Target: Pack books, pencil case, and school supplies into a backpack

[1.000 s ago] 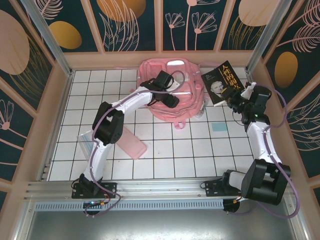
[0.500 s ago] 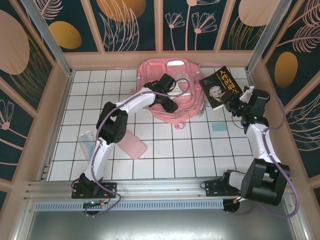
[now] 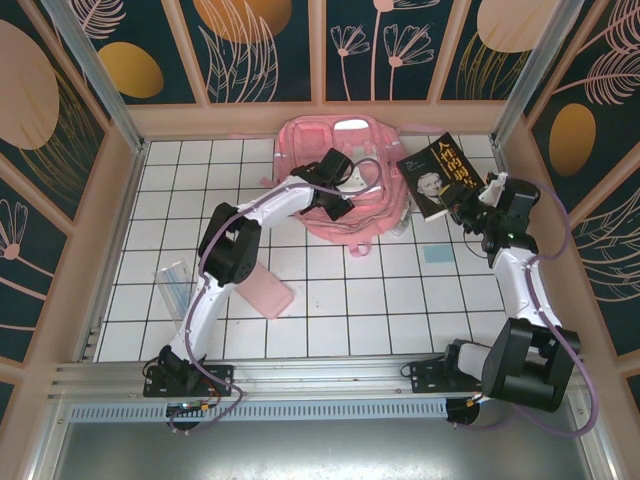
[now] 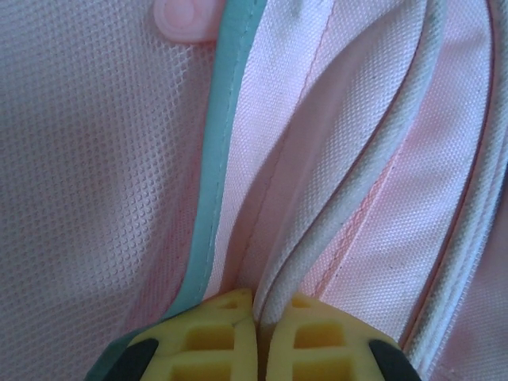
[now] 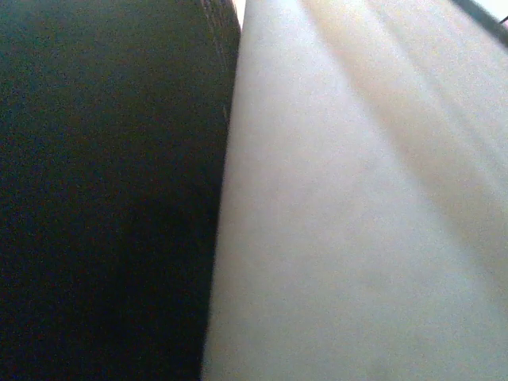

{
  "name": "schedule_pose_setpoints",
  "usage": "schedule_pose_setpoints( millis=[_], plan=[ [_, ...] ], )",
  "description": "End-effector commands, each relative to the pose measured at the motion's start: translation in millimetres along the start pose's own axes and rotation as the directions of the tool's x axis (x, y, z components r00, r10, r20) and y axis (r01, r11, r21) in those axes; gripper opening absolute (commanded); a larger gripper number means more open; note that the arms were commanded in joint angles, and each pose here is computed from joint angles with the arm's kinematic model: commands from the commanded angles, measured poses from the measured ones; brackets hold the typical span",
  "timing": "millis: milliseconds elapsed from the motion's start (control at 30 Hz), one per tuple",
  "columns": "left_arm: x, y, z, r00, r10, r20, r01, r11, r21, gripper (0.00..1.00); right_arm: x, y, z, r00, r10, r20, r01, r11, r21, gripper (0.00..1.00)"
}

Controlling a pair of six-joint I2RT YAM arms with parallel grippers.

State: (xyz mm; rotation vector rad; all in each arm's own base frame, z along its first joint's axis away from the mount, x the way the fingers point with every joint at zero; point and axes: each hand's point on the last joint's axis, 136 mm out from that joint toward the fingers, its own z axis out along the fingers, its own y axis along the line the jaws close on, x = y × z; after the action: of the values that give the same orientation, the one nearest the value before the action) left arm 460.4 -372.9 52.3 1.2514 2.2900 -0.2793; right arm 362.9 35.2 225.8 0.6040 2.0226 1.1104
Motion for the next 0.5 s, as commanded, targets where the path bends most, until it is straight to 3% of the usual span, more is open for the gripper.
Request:
schedule_pose_setpoints(
  millis=[0, 200, 300, 467],
  plan=[
    [-21, 21, -34, 0.98, -0.176, 0.095, 0.176, 0.984, 0.009, 0.0, -15, 26, -21, 0.992, -0.106, 0.073, 0.109, 0.993, -0.036, 0.0],
    [-94, 34, -128, 0.864, -0.389, 0.32, 0.363, 0.921, 0.14, 0.0, -33, 10, -44, 0.98, -0.109, 0.166, 0.095, 0.991, 0.09, 0.0],
    [-117, 38, -155, 0.781, -0.514, 0.354, 0.446, 0.857, 0.259, 0.0, -31, 5, -48, 0.978, -0.109, 0.178, 0.089, 0.989, 0.116, 0.0],
    [-154, 39, -201, 0.647, -0.649, 0.401, 0.461, 0.752, 0.472, 0.0, -17, 8, -45, 0.987, -0.078, 0.142, 0.071, 0.996, 0.056, 0.0]
  ],
)
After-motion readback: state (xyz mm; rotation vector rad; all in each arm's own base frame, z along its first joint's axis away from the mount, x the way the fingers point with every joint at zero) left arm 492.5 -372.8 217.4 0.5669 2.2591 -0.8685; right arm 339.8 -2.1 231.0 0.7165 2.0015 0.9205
